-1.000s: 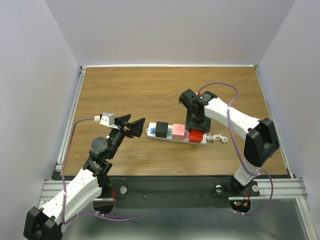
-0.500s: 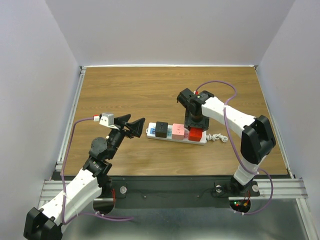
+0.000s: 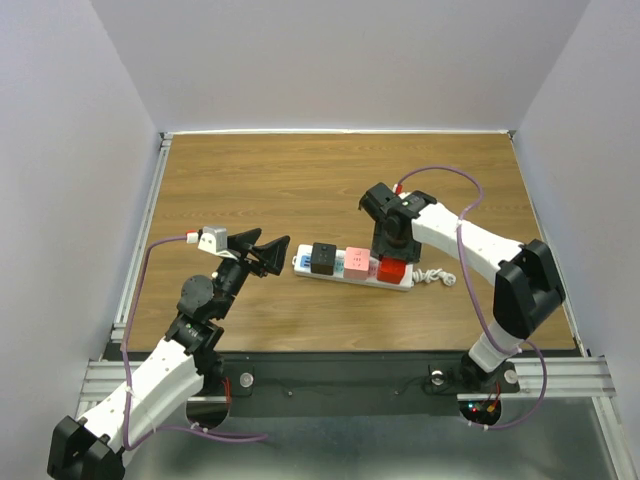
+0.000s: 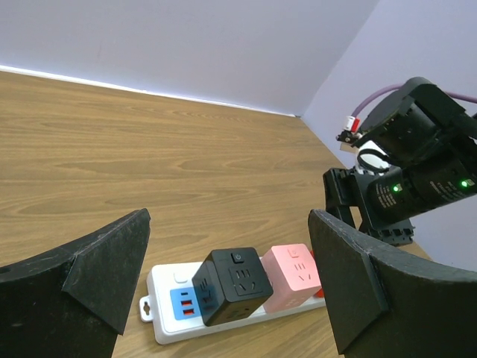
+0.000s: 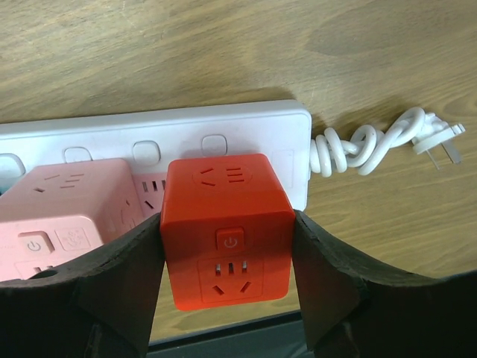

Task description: Insert the plug

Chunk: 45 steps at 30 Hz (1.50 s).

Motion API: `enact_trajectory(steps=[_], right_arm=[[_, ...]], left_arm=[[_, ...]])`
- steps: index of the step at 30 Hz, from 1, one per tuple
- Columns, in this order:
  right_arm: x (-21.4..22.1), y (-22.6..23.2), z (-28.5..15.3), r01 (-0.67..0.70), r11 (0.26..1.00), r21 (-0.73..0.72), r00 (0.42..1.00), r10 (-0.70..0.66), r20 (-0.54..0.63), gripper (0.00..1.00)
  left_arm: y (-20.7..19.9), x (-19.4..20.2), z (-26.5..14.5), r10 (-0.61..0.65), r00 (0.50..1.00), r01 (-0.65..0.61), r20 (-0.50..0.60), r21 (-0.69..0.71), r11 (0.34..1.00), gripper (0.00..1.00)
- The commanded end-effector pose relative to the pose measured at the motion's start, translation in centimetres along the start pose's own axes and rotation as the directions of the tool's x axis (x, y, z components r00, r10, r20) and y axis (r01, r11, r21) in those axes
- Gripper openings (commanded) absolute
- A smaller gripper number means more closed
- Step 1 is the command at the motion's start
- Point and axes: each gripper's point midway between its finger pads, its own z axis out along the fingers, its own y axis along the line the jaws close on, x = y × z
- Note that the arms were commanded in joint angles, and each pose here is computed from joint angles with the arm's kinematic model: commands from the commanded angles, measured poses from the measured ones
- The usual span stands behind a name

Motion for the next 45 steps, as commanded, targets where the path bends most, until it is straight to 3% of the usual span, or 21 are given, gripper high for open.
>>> enact_trajectory(steps=[1, 27, 33, 45], right_arm=[[1.3, -1.9, 0.8, -0.019, 0.998, 0.061, 1.0, 0.017, 0.018, 0.0], [4.9, -3.8, 3.8, 0.075, 0.981, 0.181, 0.994, -0.088, 0.069, 0.0], [5.4, -3.7, 3.1, 0.053, 0.984, 0.169, 0.991, -0.073, 0.114, 0.0], [8.9, -5.1, 3.9, 0.044, 0.981, 0.191, 0.994, -0.062, 0.086, 0.01]], left_arm=[[-0.6, -1.0, -0.1, -0.002, 0.999, 0.001, 0.044, 0.029, 1.0, 0.99], [-0.8, -0.9, -0.3, -0.006, 0.999, 0.004, 0.046, 0.035, 0.999, 0.99], [-0.7, -0.9, -0.3, -0.004, 0.999, 0.003, 0.045, 0.035, 0.999, 0.99], [-0.7, -1.0, -0.3, -0.005, 0.999, 0.003, 0.047, 0.032, 0.999, 0.99]])
